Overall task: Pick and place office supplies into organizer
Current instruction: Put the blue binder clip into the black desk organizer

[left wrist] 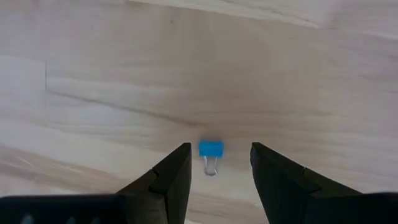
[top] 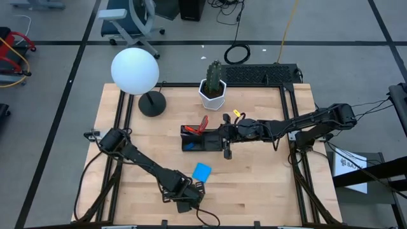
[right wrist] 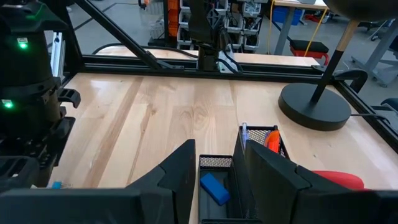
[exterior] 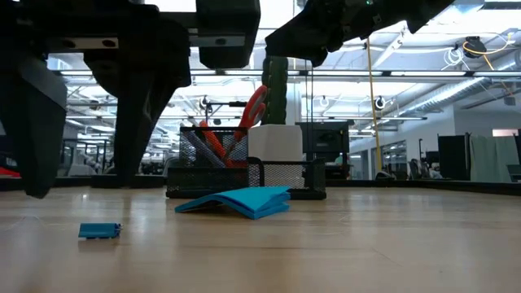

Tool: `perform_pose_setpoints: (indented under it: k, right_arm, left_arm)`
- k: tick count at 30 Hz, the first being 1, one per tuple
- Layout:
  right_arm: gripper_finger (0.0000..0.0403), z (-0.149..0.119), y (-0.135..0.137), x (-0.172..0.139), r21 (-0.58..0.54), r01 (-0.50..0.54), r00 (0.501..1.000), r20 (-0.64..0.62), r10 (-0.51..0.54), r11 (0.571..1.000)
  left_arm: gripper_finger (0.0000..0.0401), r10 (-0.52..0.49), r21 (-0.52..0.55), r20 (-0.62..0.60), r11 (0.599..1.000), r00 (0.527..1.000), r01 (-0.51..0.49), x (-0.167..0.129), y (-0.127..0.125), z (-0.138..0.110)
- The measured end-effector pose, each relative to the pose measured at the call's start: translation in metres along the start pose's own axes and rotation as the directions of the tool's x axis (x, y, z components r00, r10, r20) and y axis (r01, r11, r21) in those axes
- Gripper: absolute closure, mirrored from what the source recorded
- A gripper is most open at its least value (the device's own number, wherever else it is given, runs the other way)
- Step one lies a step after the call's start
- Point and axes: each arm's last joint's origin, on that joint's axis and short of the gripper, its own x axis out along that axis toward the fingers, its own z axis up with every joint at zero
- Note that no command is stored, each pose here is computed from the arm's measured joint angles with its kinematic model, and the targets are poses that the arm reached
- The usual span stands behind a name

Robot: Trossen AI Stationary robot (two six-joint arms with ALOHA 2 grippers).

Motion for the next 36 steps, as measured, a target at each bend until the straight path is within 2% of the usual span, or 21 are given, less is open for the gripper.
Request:
perform_pose_setpoints:
  k: [11, 22, 30, 36]
  right_arm:
    - [0.0273, 0.0, 0.0, 0.0, 0.0, 0.0, 1.0, 0.0, 0.0, 1.0]
    - [0.0273, 0.0, 0.0, 0.0, 0.0, 0.0, 1.0, 0.0, 0.0, 1.0]
    - [0.0273, 0.0, 0.0, 0.0, 0.0, 0.001, 1.0, 0.0, -0.001, 1.0]
    - [0.0273, 0.0, 0.0, 0.0, 0.0, 0.0, 1.0, -0.002, 0.0, 1.0]
  left_arm:
    - [0.0231, 0.009, -0.015, 0.011, 1.0, 1.0, -0.009, -0.001, 0.012, -0.012]
    - [0.0231, -0.009, -0.017, 0.051, 1.0, 0.999, 0.01, 0.002, 0.012, -0.01]
    - [0.0231, -0.05, -0.016, 0.028, 0.999, 0.998, 0.05, 0.023, 0.012, -0.013]
    - [0.0231, -0.061, -0.021, 0.023, 0.998, 0.998, 0.061, 0.028, 0.012, -0.013]
